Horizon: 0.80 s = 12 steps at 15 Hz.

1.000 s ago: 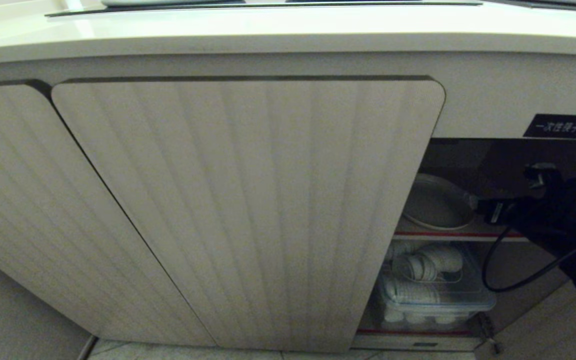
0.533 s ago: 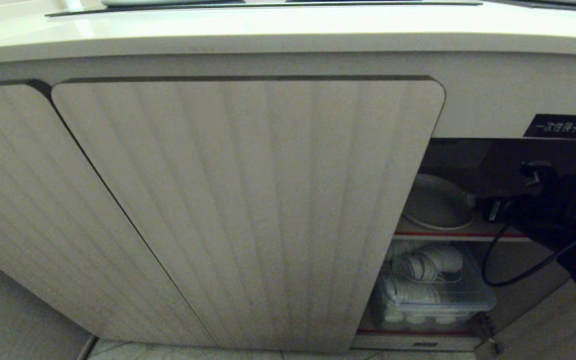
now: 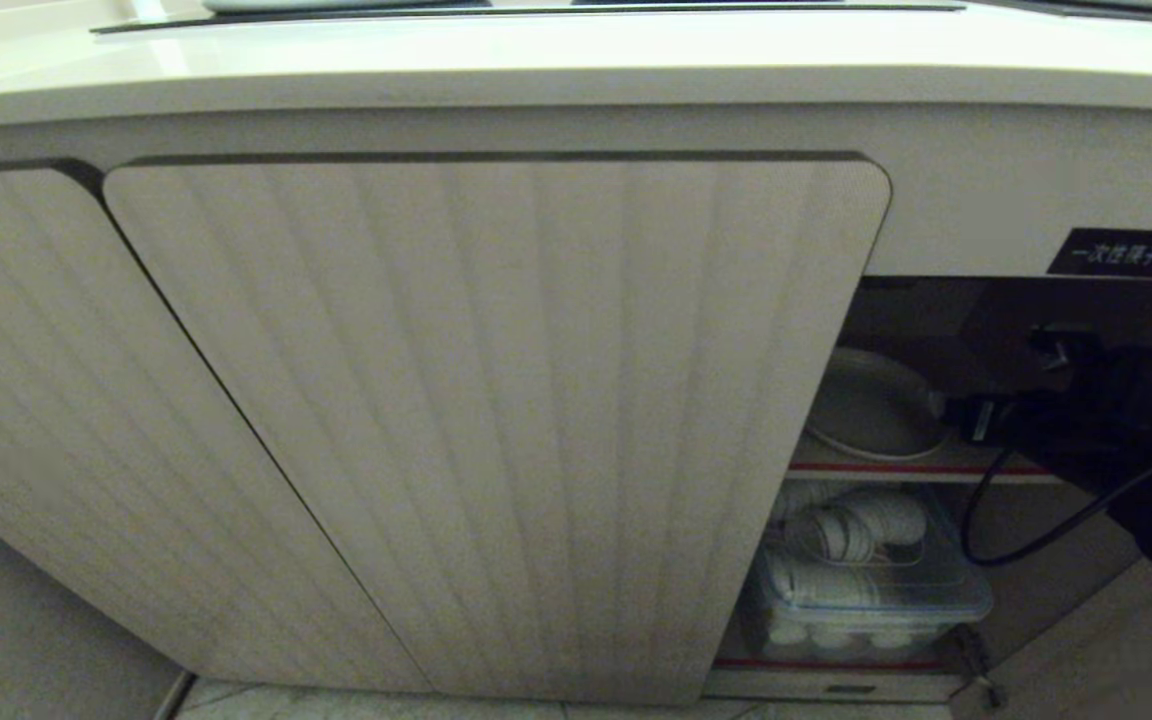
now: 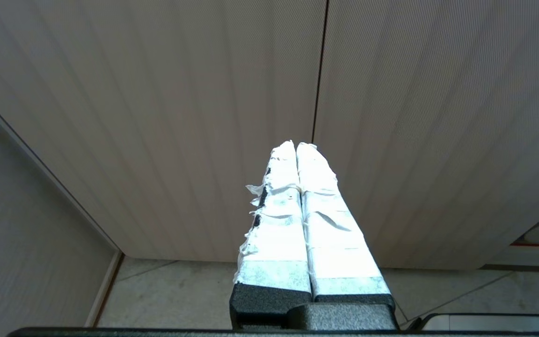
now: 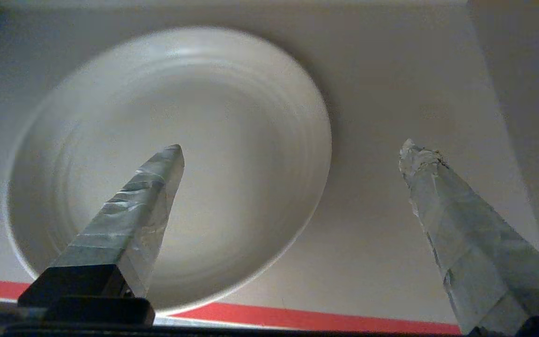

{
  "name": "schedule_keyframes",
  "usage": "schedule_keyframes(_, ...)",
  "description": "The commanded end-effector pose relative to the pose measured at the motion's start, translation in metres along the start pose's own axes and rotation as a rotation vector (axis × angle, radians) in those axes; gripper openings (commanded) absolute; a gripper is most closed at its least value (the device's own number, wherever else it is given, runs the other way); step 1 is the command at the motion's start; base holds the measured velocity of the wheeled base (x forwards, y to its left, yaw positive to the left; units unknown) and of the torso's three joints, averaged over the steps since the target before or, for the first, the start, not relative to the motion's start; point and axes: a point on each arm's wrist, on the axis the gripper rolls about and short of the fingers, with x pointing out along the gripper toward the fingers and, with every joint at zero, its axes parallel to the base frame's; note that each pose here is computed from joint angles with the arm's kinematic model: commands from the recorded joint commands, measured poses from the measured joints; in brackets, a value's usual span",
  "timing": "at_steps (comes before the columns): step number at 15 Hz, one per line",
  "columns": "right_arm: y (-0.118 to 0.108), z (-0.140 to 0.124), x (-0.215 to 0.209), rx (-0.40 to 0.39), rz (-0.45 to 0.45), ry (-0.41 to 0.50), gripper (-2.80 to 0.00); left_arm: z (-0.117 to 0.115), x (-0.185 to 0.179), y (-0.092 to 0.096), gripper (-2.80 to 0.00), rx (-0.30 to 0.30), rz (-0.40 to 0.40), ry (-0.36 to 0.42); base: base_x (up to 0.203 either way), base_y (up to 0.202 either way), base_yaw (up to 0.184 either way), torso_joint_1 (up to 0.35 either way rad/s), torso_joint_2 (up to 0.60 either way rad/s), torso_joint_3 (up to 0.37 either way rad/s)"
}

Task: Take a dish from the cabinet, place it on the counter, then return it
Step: Take the plate from the cabinet

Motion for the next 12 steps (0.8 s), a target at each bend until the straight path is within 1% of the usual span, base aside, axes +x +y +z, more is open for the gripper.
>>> schedule_keyframes(1, -0.0006, 0.0013, 0.0025, 0.000, 0.001, 0.007, 0.00, 0.0000, 0.0000, 0.0000, -2.80, 0.000, 0.000, 0.000, 0.000, 0.000, 0.000, 0.000, 0.00, 0.000)
schedule_keyframes(5, 0.0003, 0.0008, 0.0036, 0.001, 0.006, 0.024, 0.00, 0.0000, 0.0000, 0.0000, -2.80, 0.000, 0.000, 0.000, 0.000, 0.000, 0.000, 0.000, 0.00, 0.000)
schedule_keyframes(7, 0.0009, -0.0019, 0.0035, 0.006, 0.007, 0.056, 0.00, 0.0000, 0.0000, 0.0000, -2.80, 0.000, 0.000, 0.000, 0.000, 0.000, 0.000, 0.000, 0.00, 0.000)
schedule_keyframes(12, 0.0012, -0.0008, 0.0046, 0.009, 0.008, 0.074, 0.00, 0.0000, 0.0000, 0.0000, -2.80, 0.000, 0.000, 0.000, 0.000, 0.000, 0.000, 0.000, 0.00, 0.000)
